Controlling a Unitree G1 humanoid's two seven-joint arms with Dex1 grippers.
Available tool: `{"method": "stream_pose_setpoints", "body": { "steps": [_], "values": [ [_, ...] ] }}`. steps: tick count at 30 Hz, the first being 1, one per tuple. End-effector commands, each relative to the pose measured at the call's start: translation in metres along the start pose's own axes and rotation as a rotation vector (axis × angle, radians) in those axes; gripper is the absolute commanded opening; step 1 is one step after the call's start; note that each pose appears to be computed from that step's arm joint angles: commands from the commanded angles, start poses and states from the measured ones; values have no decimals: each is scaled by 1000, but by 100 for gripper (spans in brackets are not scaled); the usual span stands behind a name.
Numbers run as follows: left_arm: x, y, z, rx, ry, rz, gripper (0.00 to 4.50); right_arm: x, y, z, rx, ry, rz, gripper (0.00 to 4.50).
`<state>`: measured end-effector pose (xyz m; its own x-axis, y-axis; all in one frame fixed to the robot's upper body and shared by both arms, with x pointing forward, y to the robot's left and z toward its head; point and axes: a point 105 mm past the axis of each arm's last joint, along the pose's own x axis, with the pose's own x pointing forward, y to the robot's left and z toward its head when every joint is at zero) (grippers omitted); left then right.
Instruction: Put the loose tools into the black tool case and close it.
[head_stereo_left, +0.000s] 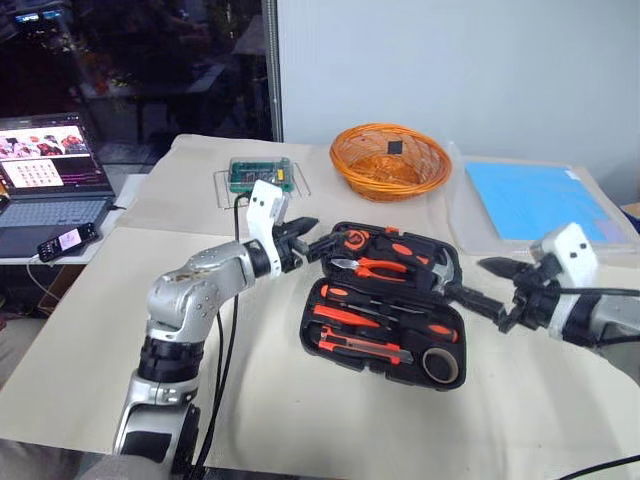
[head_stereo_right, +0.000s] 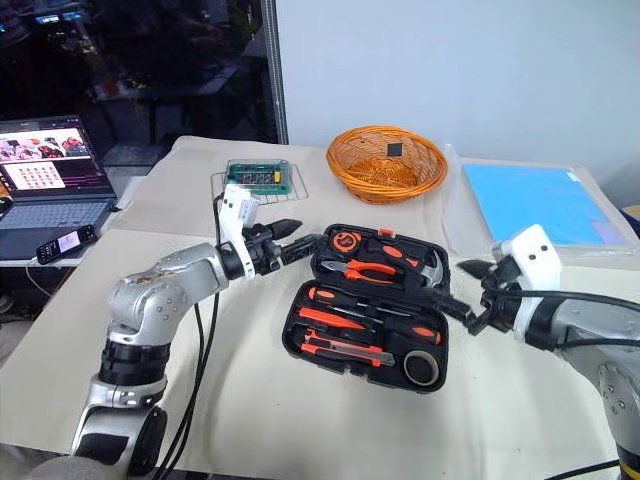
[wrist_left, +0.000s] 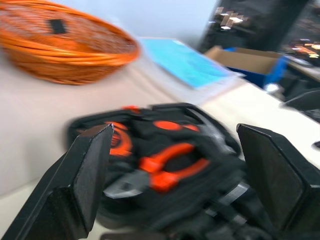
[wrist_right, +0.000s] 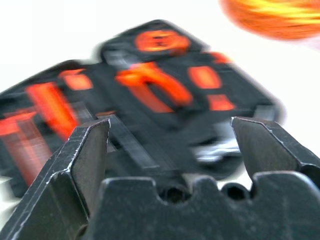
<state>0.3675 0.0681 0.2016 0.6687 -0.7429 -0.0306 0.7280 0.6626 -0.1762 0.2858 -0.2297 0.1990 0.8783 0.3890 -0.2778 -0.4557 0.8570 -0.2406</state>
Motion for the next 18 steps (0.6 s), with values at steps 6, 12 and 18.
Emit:
{"method": "stream_pose_setpoints", "body": {
  "steps": [6, 12, 18],
  "values": [
    [37, 45, -1, -154, 190, 195, 420, 42, -33, -15, 111, 186, -170, 445],
    [50, 39, -3, -206, 258, 100, 420, 56, -32, -36, 211, 312, -161, 445],
    [61, 34, -24, -192, 342, 73, 420, 63, -39, -42, 344, 324, -190, 445]
  ]
}}
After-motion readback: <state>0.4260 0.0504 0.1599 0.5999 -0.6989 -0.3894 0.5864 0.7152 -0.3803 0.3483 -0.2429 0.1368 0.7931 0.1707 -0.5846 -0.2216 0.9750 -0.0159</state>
